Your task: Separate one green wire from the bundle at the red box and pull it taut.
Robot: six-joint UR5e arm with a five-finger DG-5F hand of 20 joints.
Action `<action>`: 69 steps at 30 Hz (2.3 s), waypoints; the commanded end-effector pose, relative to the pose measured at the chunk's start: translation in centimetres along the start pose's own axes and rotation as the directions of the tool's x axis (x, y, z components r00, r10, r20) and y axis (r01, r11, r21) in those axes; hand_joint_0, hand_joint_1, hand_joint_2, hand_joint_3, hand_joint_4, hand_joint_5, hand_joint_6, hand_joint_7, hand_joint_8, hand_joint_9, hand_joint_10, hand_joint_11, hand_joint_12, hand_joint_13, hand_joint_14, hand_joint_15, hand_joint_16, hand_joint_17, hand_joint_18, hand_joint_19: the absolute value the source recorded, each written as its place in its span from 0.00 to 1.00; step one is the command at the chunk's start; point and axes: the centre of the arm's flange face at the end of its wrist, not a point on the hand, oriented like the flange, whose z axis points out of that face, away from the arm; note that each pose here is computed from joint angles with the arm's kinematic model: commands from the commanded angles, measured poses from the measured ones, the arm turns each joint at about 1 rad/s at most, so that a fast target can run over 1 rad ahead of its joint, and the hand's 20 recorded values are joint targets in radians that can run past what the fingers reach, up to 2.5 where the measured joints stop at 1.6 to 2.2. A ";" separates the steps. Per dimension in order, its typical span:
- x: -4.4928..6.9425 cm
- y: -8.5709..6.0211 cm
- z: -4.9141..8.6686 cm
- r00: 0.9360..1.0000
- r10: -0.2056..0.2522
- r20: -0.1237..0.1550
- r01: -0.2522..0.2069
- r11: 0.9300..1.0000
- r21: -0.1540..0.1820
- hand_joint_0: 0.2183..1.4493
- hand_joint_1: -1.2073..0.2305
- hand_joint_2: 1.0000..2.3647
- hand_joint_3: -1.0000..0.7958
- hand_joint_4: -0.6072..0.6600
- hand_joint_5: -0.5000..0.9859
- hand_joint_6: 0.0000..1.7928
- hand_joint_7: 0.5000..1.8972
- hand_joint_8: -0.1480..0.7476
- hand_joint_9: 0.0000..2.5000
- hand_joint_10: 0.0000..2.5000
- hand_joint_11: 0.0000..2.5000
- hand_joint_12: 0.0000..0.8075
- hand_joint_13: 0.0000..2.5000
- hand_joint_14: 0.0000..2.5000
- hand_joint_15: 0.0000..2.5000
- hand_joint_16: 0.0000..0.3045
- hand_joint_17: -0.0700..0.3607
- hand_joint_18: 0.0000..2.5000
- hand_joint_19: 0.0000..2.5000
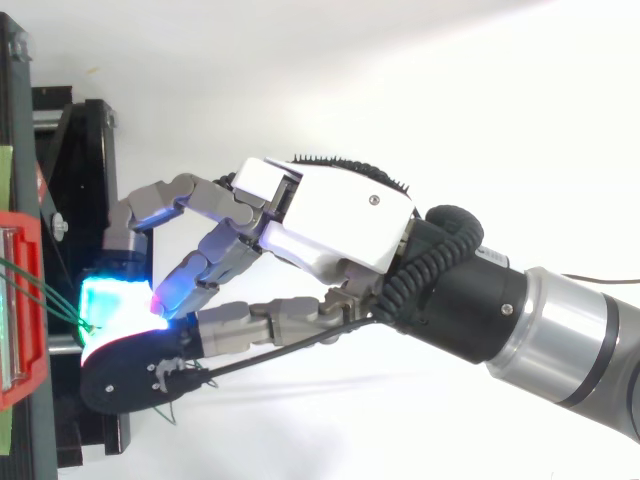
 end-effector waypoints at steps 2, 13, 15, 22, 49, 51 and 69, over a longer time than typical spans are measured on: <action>0.0 0.0 0.0 1.000 0.000 0.000 0.000 1.000 0.000 0.36 0.26 0.02 0.48 0.38 0.22 0.53 0.53 0.44 0.48 0.01 0.33 0.41 0.43 0.01 0.27 0.13 0.36 0.32 0.23; -0.1 0.5 -0.2 1.000 0.015 -0.001 -0.015 1.000 0.014 0.47 0.24 0.01 0.35 0.33 0.20 0.54 0.44 0.39 0.45 0.01 0.33 0.40 0.42 0.01 0.27 0.12 0.36 0.32 0.24; -0.2 0.6 -0.4 1.000 0.013 0.002 -0.013 1.000 0.025 0.48 0.24 0.01 0.32 0.34 0.20 0.53 0.46 0.39 0.45 0.01 0.33 0.40 0.42 0.01 0.27 0.12 0.36 0.32 0.24; -0.5 0.7 -0.7 1.000 0.018 0.007 -0.018 0.999 0.049 0.49 0.22 0.00 0.28 0.34 0.21 0.53 0.43 0.39 0.47 0.01 0.34 0.39 0.43 0.01 0.28 0.12 0.36 0.33 0.25; -0.4 0.4 -0.7 1.000 0.009 0.007 -0.009 0.999 0.050 0.34 0.18 0.00 0.28 0.41 0.25 0.52 0.39 0.40 0.50 0.01 0.35 0.40 0.46 0.01 0.30 0.13 0.38 0.38 0.26; -0.4 0.4 -0.7 1.000 0.009 0.007 -0.009 0.999 0.050 0.30 0.21 0.00 0.28 0.42 0.25 0.51 0.39 0.40 0.51 0.01 0.35 0.40 0.46 0.01 0.30 0.14 0.38 0.38 0.26; -0.4 0.4 -0.8 1.000 0.009 0.007 -0.009 0.999 0.050 0.30 0.32 0.00 0.29 0.45 0.23 0.49 0.41 0.44 0.51 0.01 0.34 0.42 0.46 0.01 0.31 0.15 0.41 0.38 0.28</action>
